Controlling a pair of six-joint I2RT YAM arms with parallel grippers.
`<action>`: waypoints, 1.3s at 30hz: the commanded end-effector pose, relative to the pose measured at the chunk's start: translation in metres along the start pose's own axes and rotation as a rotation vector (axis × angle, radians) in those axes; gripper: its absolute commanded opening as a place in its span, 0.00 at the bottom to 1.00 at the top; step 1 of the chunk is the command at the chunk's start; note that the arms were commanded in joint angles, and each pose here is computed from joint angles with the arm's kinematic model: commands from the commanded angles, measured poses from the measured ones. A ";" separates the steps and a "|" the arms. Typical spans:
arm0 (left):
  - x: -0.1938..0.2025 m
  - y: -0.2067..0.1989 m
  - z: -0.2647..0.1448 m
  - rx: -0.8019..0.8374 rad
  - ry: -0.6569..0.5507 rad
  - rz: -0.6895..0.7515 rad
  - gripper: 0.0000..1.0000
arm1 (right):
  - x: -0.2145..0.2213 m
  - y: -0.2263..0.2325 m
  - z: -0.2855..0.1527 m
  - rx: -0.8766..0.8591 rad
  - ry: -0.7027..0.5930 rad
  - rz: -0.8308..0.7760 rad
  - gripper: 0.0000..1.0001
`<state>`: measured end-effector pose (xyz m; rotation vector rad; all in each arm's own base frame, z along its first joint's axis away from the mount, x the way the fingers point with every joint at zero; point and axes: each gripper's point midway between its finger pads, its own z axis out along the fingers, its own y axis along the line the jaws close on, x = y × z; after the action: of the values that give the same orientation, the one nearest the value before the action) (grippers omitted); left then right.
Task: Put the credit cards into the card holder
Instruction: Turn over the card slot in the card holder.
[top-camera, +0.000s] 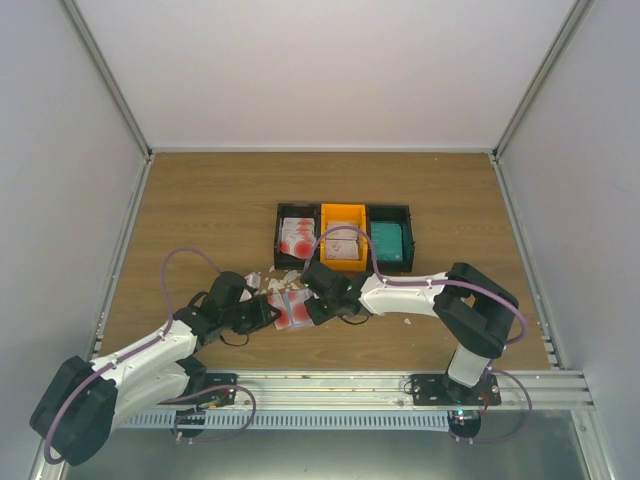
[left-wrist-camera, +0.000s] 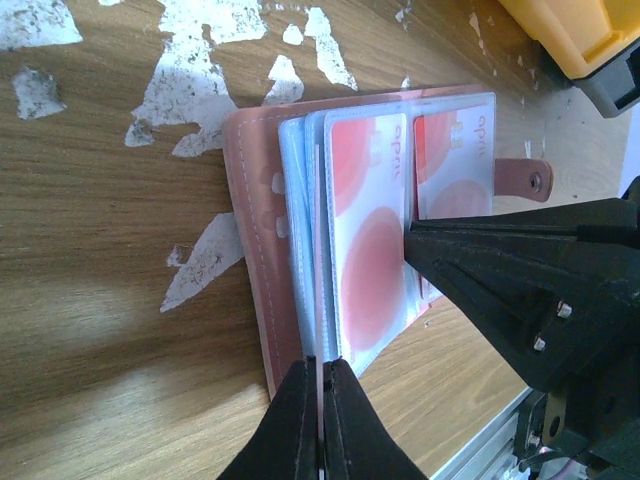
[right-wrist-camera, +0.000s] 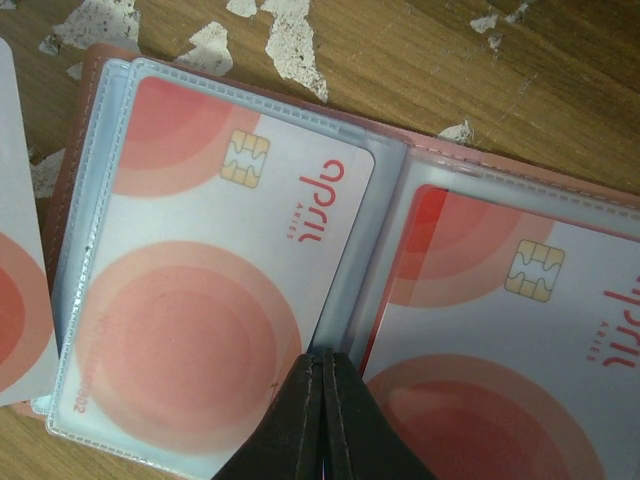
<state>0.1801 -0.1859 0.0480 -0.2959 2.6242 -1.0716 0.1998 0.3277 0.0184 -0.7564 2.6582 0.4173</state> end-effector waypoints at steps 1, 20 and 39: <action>-0.004 -0.012 0.000 0.052 -0.013 0.024 0.00 | 0.035 -0.016 0.018 0.066 0.108 0.004 0.02; -0.005 -0.021 -0.002 0.087 -0.017 0.038 0.00 | 0.038 -0.017 0.020 0.068 0.116 0.003 0.02; -0.004 -0.036 0.004 0.182 0.014 0.024 0.00 | 0.027 -0.006 0.011 0.009 0.076 0.050 0.07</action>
<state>0.1843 -0.2033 0.0619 -0.2549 2.5717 -1.2164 0.1991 0.3303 0.0189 -0.7175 2.6674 0.4523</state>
